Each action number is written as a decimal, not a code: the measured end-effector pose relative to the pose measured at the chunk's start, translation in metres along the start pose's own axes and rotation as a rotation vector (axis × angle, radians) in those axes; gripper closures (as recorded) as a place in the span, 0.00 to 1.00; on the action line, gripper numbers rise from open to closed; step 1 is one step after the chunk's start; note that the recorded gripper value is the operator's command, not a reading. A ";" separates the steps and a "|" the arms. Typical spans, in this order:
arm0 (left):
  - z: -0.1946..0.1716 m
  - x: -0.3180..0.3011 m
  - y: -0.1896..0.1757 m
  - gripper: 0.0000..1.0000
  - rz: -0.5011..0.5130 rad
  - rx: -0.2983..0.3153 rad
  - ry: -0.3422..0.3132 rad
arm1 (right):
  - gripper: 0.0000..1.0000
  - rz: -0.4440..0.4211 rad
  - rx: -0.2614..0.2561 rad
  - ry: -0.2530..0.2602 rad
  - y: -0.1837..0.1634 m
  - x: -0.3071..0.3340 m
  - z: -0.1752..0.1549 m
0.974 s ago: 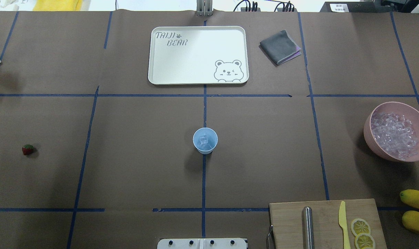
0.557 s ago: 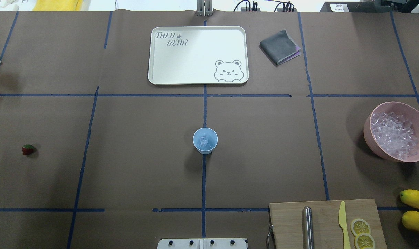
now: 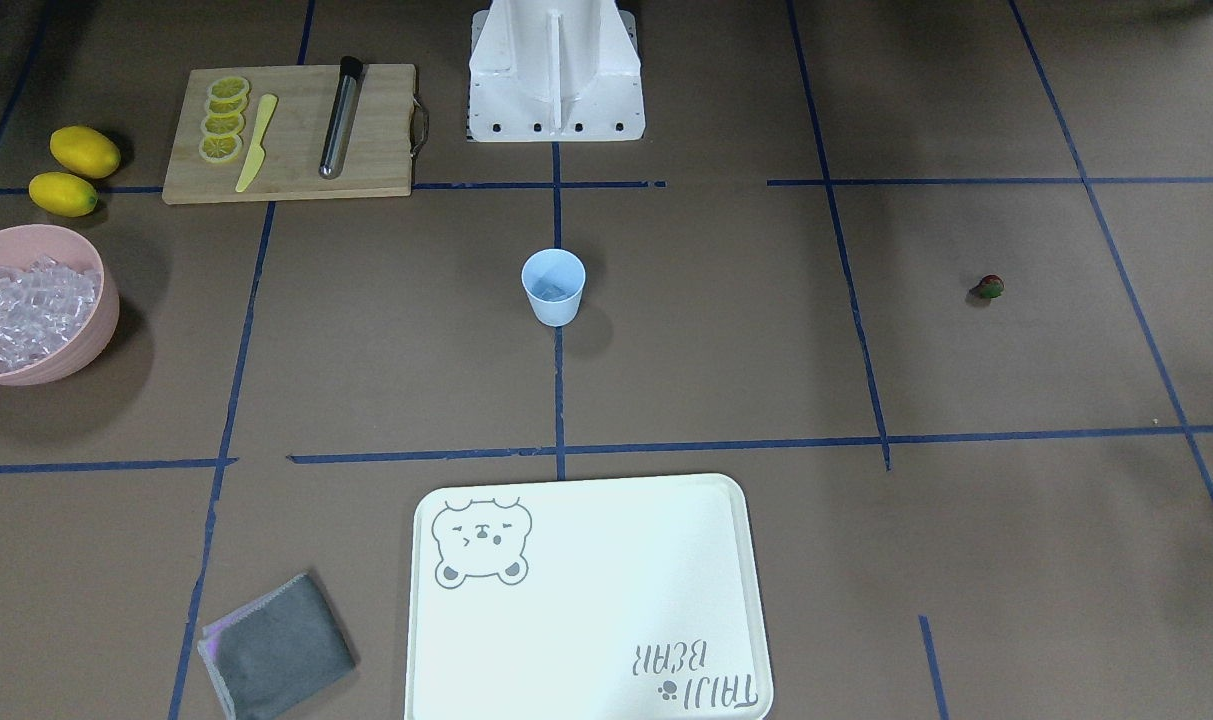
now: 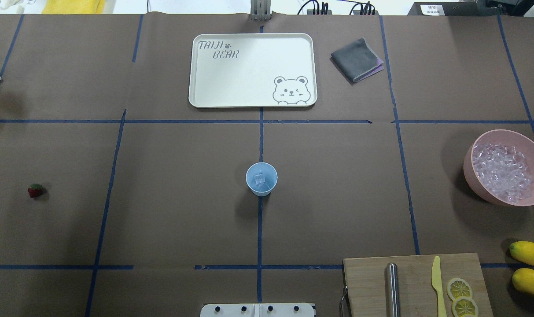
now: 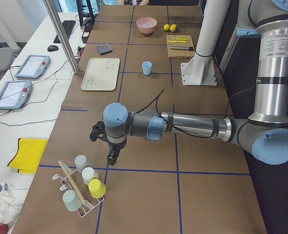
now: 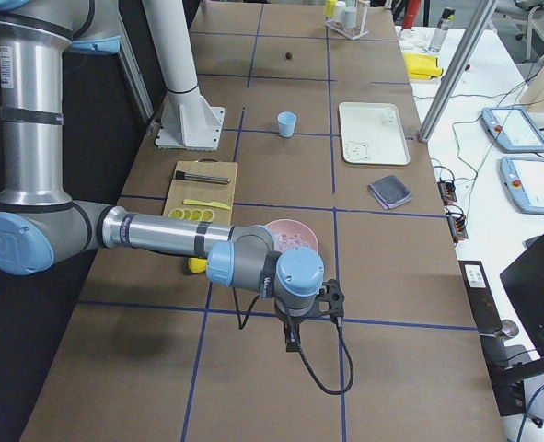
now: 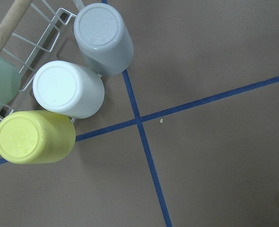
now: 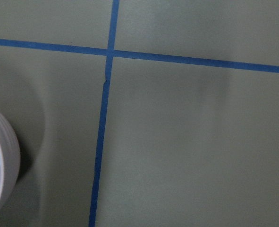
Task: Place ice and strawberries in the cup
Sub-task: 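Move the left gripper toward the red strawberry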
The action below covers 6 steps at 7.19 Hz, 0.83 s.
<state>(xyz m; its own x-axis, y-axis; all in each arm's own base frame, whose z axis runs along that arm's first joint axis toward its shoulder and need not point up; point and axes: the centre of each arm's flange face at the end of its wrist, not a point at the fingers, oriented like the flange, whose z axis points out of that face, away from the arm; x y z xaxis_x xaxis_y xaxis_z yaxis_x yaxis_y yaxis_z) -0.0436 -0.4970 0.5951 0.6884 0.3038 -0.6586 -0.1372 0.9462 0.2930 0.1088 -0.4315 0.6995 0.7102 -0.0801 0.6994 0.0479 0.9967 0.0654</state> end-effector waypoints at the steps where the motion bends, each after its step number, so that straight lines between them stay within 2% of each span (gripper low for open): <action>1: 0.008 0.015 -0.005 0.00 -0.033 -0.006 0.007 | 0.01 0.005 0.034 0.021 0.008 0.002 0.003; 4: 0.060 0.087 0.004 0.00 -0.133 0.017 0.052 | 0.01 -0.021 0.067 0.060 0.014 0.005 0.005; 6: 0.114 0.142 0.025 0.00 -0.137 0.025 0.037 | 0.01 -0.027 0.069 0.063 0.015 0.005 0.005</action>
<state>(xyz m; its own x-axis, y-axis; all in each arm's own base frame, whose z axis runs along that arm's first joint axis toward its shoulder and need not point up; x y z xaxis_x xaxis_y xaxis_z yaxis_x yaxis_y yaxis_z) 0.1314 -0.4430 0.5880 0.6729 0.1760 -0.7185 -0.0255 0.9762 0.2153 0.1090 -0.4170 0.7074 0.7522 -0.1040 0.6506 0.0209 0.9907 0.1342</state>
